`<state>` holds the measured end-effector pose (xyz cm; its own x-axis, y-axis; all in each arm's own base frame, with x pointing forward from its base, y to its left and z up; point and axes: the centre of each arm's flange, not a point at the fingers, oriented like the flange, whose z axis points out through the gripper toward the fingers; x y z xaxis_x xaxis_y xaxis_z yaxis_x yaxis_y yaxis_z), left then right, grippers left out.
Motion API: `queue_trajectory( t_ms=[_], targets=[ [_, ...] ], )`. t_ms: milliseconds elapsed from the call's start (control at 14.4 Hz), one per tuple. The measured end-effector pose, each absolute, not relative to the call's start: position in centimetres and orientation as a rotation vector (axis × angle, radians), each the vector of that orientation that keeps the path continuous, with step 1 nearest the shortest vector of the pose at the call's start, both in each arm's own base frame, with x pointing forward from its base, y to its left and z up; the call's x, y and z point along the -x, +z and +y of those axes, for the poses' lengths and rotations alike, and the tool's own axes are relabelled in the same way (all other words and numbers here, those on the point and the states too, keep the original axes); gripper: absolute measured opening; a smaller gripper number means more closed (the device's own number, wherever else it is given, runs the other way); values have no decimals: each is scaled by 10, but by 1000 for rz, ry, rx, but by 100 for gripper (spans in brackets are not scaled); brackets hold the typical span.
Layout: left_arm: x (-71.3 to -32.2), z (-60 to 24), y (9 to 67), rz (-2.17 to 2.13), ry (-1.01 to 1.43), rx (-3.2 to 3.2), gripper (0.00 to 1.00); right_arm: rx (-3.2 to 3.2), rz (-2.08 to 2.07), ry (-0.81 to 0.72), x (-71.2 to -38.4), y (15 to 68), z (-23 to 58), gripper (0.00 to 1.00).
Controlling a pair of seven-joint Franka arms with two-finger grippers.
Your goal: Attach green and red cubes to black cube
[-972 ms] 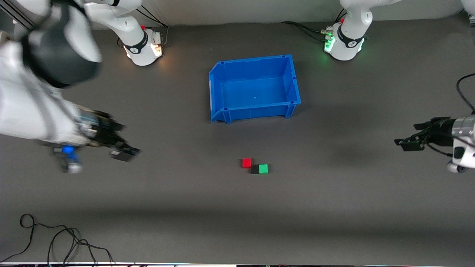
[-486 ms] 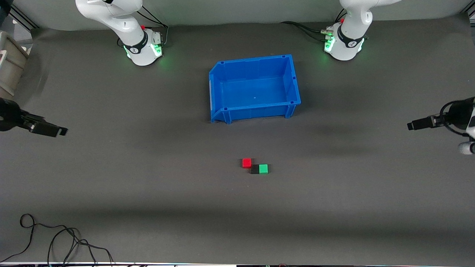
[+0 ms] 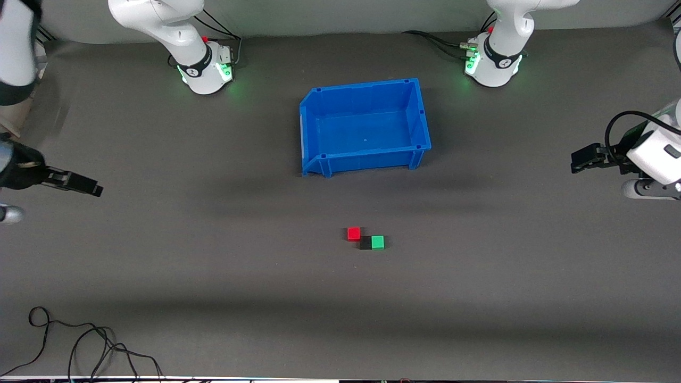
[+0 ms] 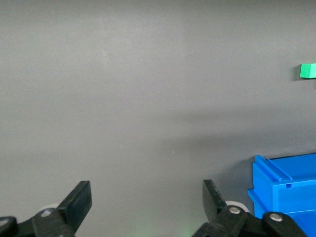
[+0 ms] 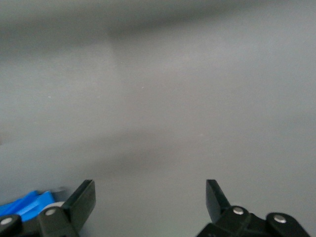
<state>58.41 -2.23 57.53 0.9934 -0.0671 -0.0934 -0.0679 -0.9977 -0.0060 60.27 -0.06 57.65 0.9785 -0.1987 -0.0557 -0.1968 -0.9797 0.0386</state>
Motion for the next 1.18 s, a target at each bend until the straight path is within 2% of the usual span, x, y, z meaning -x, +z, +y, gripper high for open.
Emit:
queue_trajectory(
  t_ms=[347,694,972,1181],
  targets=[
    [-583,-21,582,117,114,3139,100,-3069,-244,-78,-596,571,16,100],
    [-577,-20,598,110,67,3146,100,-3097,-298,-69,-591,578,-14,100],
    [-574,-20,602,110,55,3154,100,-3106,-346,-41,-574,603,-42,100],
    [-574,-23,602,116,55,3153,100,-3108,-322,-69,-569,602,-38,100]
  ],
)
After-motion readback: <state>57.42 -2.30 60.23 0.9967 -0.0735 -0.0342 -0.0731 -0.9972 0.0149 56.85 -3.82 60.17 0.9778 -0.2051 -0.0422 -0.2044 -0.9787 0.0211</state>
